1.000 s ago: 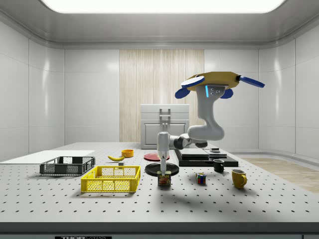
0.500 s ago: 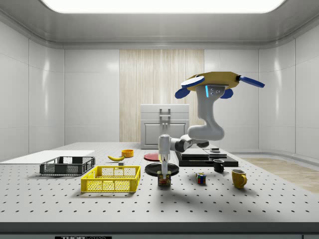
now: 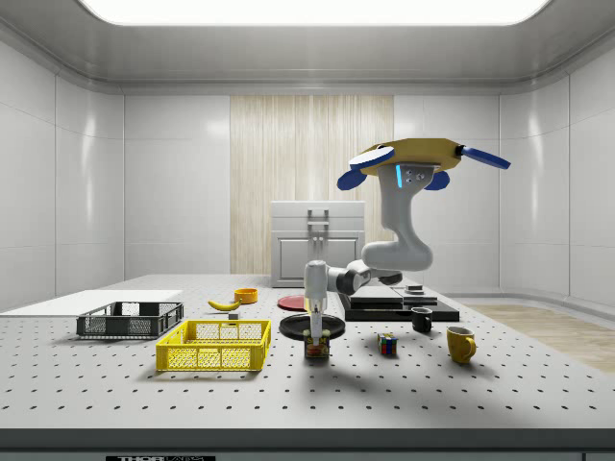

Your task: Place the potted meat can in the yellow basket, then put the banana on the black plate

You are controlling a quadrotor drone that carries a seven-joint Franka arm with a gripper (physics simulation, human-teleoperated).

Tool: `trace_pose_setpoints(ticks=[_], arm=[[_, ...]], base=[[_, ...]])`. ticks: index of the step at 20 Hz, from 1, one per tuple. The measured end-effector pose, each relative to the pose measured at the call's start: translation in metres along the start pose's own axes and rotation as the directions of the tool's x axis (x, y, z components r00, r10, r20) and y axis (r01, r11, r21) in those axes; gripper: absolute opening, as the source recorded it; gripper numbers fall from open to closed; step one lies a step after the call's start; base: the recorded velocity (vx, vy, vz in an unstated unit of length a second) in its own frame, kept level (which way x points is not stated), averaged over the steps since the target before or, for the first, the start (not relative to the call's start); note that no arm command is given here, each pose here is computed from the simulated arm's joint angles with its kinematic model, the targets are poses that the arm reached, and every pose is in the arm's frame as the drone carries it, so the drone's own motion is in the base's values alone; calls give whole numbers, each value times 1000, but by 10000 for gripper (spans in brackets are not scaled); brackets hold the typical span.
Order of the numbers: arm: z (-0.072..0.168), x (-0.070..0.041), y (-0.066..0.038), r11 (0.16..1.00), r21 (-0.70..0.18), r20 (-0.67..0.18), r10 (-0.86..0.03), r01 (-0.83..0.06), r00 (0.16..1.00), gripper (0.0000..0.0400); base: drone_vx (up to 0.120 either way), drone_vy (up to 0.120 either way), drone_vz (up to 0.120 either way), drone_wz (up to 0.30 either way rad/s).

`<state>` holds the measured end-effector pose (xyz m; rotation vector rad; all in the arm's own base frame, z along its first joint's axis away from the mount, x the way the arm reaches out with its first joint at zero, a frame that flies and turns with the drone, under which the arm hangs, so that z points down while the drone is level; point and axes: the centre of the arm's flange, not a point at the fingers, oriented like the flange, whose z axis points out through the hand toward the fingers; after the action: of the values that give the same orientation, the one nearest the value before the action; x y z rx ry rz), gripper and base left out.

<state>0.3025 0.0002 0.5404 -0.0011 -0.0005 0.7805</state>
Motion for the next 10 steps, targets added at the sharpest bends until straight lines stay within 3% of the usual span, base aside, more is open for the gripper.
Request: trace_pose_setpoints(ticks=[9, 10], arm=[[-11, 0, 0, 1000, -1, -2, 7, -7, 1000, 287], [-15, 0, 0, 1000, -1, -3, 7, -7, 1000, 287]], base=[[0, 0, 0, 0], [0, 0, 120, 0]])
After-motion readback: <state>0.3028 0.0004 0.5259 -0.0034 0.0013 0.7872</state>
